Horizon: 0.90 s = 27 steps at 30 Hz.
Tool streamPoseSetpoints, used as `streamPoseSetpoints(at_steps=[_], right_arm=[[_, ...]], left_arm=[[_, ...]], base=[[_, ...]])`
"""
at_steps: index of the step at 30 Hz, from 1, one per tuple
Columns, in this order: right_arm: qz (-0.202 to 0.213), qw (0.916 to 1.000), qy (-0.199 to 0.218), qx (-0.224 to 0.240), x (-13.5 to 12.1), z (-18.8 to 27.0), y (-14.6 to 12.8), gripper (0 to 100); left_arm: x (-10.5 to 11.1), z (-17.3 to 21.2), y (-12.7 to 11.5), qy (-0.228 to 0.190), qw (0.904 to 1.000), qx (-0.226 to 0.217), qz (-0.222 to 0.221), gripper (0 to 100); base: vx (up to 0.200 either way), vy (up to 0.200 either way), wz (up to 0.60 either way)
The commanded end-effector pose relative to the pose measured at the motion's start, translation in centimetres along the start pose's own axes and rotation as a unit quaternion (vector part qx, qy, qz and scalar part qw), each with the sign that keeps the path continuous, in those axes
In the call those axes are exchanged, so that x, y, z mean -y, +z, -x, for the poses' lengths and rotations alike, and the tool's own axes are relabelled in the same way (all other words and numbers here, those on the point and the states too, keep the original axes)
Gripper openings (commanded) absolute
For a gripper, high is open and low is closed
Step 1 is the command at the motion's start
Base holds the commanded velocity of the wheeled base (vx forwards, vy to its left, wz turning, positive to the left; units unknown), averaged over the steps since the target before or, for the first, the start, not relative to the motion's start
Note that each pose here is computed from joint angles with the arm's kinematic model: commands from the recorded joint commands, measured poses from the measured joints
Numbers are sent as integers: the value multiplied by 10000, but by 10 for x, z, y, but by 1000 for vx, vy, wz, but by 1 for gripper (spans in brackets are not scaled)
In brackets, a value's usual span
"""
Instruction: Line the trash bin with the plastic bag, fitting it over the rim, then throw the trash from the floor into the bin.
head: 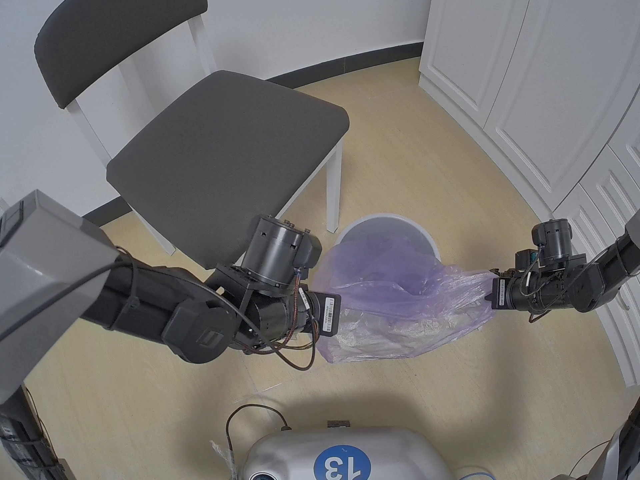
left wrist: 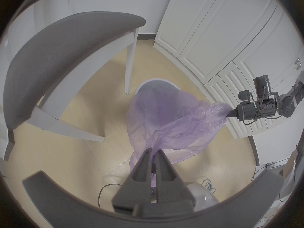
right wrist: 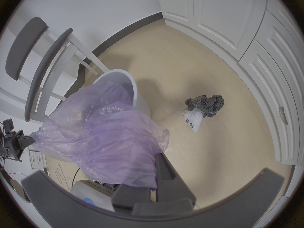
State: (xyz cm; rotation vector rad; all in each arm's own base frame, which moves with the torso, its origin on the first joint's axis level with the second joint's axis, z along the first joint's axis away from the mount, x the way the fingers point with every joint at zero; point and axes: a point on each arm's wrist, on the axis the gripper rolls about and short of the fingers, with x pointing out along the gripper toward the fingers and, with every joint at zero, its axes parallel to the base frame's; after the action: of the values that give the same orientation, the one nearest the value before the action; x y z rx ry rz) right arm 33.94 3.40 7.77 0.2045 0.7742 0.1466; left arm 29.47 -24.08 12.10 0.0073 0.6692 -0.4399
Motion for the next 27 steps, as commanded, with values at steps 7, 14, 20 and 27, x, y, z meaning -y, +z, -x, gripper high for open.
streamPoseSetpoints(at_steps=[7,14,20,27], right_arm=[[-84,9997,-210,58,11,-50,16,0],[-406,9976,-206,518,18,-68,46,0],[-824,9936,-148,754,19,-78,58,0],[-1004,9913,-65,853,16,-85,62,0]], left_arm=[[-17,-52,17,245,9995,138,124,0],[-15,-79,33,240,9990,345,168,0],[-16,-93,47,301,9972,626,274,0],[-29,-91,58,481,9948,808,380,0]], base=[[0,0,0],[0,0,0],[0,0,0],[0,0,0]])
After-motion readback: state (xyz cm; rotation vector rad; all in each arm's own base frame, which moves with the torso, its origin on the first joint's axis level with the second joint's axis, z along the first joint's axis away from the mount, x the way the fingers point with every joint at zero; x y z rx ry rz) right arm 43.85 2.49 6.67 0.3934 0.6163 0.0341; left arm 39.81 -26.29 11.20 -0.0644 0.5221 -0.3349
